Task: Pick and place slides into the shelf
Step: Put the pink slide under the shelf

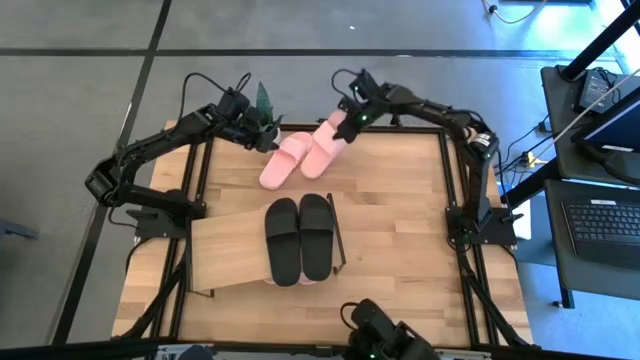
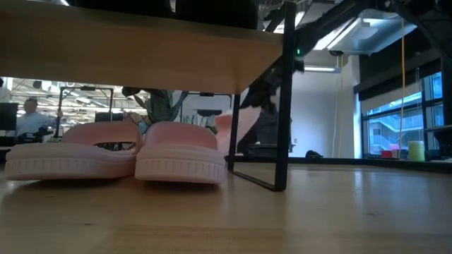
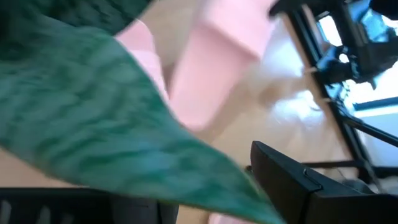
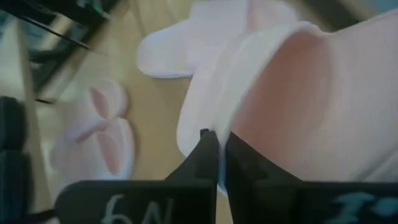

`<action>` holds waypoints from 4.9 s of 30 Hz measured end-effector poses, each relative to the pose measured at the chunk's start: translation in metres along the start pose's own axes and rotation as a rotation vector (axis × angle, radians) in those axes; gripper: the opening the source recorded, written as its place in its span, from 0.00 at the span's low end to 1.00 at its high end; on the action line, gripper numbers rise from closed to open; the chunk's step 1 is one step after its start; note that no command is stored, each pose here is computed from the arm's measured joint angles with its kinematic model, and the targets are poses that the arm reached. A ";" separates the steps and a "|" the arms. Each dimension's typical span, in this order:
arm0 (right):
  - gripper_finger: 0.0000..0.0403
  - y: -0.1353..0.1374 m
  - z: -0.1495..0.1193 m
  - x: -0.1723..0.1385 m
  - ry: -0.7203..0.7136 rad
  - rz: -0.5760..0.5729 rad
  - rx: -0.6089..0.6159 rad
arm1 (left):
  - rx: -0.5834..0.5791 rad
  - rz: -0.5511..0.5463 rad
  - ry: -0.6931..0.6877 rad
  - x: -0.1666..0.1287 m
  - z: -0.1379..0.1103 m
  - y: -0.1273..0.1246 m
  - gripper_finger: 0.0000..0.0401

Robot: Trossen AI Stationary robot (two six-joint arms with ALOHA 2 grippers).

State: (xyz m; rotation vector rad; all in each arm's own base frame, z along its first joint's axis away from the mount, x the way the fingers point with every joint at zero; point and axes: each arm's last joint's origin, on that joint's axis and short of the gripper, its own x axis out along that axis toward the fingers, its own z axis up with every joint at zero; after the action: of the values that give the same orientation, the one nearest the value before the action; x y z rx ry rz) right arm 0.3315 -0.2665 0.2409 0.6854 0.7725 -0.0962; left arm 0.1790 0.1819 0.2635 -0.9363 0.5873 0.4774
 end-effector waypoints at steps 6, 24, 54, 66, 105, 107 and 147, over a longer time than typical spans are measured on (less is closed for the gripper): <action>0.03 0.031 0.028 -0.047 0.022 -0.213 -0.131 | 0.001 -0.041 0.019 0.000 -0.001 -0.001 0.43; 0.03 0.147 0.048 -0.161 -0.182 -0.358 -0.331 | 0.490 -0.280 -0.172 -0.062 0.005 -0.099 0.40; 0.03 0.398 -0.095 -0.102 0.002 0.284 -0.561 | 0.750 -0.486 -0.016 -0.124 -0.094 -0.151 0.40; 0.03 0.451 -0.182 -0.041 0.113 0.495 -0.444 | 0.790 -0.584 -0.051 -0.133 -0.153 -0.198 0.40; 0.03 0.426 -0.249 0.051 -0.276 0.582 -0.250 | 0.470 -0.425 0.422 -0.072 -0.309 -0.245 0.40; 0.03 0.425 -0.249 0.052 -0.280 0.577 -0.257 | 0.447 -0.428 0.459 -0.073 -0.310 -0.245 0.40; 0.03 0.416 -0.229 0.055 -0.379 0.532 -0.344 | 0.428 -0.373 0.482 -0.069 -0.308 -0.240 0.40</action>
State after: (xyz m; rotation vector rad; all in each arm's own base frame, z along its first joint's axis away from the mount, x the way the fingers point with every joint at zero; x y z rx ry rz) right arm 0.3652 0.2052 0.3090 0.5028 0.2155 0.3758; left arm 0.1953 -0.2115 0.3119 -0.7222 0.8857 -0.2169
